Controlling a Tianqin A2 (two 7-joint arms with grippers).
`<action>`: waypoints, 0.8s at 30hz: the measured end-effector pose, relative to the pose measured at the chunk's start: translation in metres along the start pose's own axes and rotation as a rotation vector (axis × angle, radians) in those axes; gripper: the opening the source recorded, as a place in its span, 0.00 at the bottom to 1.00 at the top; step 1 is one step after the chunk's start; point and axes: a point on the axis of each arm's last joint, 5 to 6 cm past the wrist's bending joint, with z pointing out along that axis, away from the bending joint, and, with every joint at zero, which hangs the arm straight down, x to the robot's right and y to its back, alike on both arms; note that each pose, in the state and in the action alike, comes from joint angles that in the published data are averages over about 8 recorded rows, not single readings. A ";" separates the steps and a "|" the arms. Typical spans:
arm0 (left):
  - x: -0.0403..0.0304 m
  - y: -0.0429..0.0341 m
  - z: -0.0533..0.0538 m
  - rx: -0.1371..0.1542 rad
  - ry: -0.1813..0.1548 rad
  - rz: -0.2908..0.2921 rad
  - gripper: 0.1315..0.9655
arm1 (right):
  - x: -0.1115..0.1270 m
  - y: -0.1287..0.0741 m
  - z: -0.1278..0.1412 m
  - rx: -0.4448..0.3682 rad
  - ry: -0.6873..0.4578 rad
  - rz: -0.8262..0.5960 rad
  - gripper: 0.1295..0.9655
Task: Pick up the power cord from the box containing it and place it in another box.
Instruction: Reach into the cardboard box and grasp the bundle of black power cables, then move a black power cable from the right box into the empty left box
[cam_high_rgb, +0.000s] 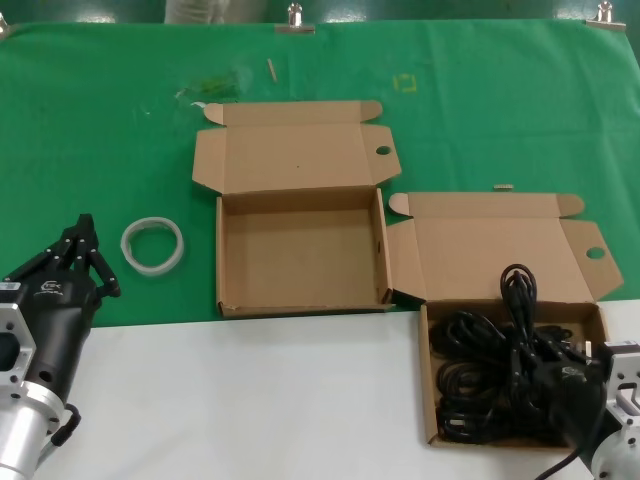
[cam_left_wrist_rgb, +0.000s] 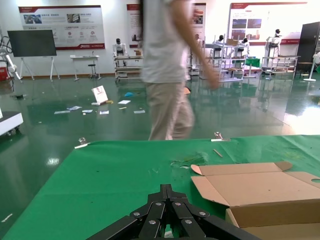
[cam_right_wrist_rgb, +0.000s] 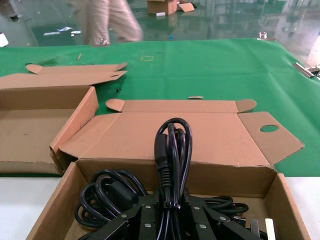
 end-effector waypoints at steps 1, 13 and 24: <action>0.0000 0.0000 0.000 0.000 0.000 0.000 0.01 | 0.000 0.000 0.000 0.001 0.000 0.001 0.19; 0.0000 0.0000 0.000 0.000 0.000 0.000 0.01 | -0.002 -0.019 -0.012 0.033 -0.014 0.013 0.09; 0.0000 0.0000 0.000 0.000 0.000 0.000 0.01 | -0.023 -0.059 -0.028 0.102 -0.094 -0.008 0.09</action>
